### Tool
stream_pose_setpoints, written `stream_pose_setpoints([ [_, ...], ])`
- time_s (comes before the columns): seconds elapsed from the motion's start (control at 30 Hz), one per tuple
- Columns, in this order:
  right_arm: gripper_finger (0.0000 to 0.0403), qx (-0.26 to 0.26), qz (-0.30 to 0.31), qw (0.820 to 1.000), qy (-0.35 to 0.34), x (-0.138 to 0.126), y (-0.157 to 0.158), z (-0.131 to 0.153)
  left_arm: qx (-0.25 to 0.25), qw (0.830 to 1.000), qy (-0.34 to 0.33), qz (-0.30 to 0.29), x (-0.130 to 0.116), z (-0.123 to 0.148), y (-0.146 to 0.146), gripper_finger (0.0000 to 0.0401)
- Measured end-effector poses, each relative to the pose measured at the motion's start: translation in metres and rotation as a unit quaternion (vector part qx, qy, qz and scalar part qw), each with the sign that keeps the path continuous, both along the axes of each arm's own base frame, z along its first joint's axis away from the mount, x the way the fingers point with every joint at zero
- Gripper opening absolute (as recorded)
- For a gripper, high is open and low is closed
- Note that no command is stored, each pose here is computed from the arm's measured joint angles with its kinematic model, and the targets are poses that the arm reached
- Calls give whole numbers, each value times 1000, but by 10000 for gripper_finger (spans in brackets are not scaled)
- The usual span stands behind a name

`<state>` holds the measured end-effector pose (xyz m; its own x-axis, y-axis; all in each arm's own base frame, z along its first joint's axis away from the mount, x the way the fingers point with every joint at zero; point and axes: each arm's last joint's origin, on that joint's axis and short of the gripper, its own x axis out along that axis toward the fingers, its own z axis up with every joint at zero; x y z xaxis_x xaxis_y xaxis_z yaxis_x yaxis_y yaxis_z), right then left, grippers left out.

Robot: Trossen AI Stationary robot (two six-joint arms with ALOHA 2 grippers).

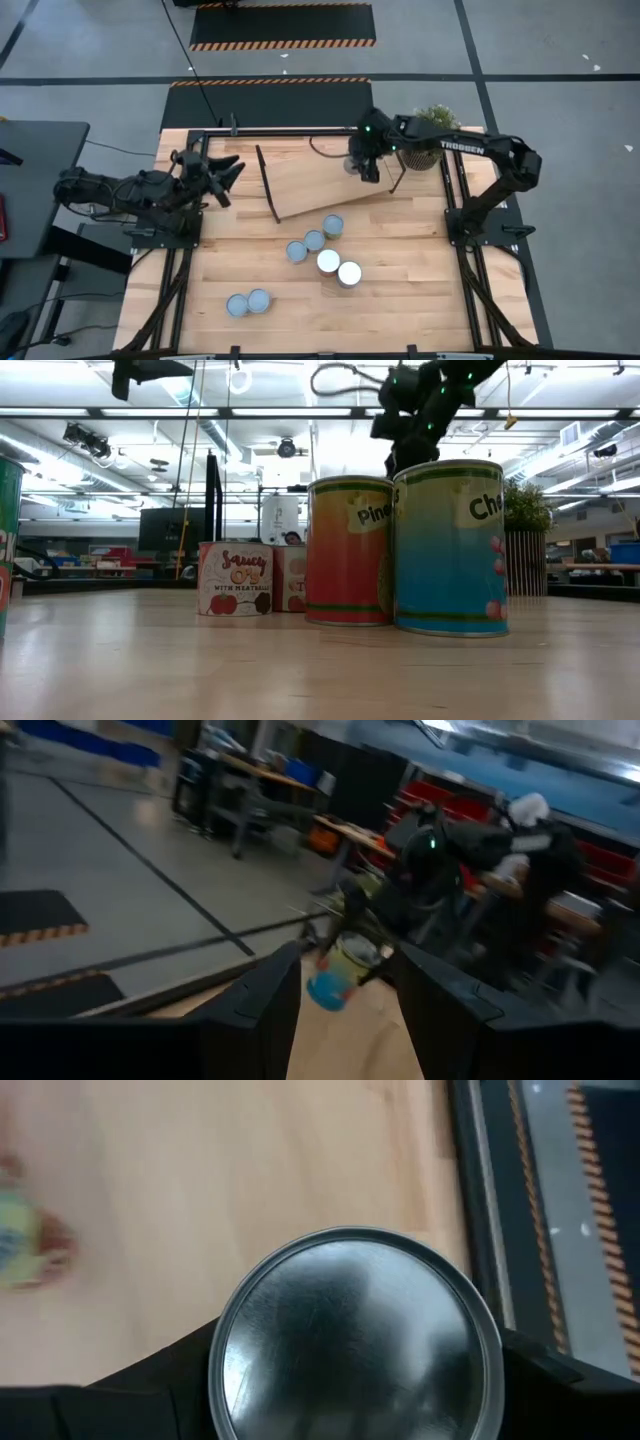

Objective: Pick and place cans onto a shelf
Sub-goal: Put the top blue can on the shelf

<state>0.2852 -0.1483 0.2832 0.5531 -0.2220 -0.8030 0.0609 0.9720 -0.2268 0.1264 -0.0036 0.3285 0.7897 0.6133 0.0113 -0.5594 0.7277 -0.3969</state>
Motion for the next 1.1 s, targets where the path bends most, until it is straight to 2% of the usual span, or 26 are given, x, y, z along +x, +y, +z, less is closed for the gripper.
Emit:
stream_pose_setpoints([
  [0.2,318,33,-17,999,7,-9,-34,-17,30,999,3,37,7,4,9,193],
  [0.3,318,37,-18,999,23,-7,-44,-27,26,998,-4,54,8,4,15,214],
  [0.63,323,37,-29,997,56,18,-70,-29,19,998,-35,57,7,9,19,227],
  [0.87,357,60,-35,993,95,17,-71,-39,10,998,-39,52,8,8,19,256],
  [1.1,397,23,-57,992,108,10,-69,-28,29,998,-24,47,8,8,18,259],
])
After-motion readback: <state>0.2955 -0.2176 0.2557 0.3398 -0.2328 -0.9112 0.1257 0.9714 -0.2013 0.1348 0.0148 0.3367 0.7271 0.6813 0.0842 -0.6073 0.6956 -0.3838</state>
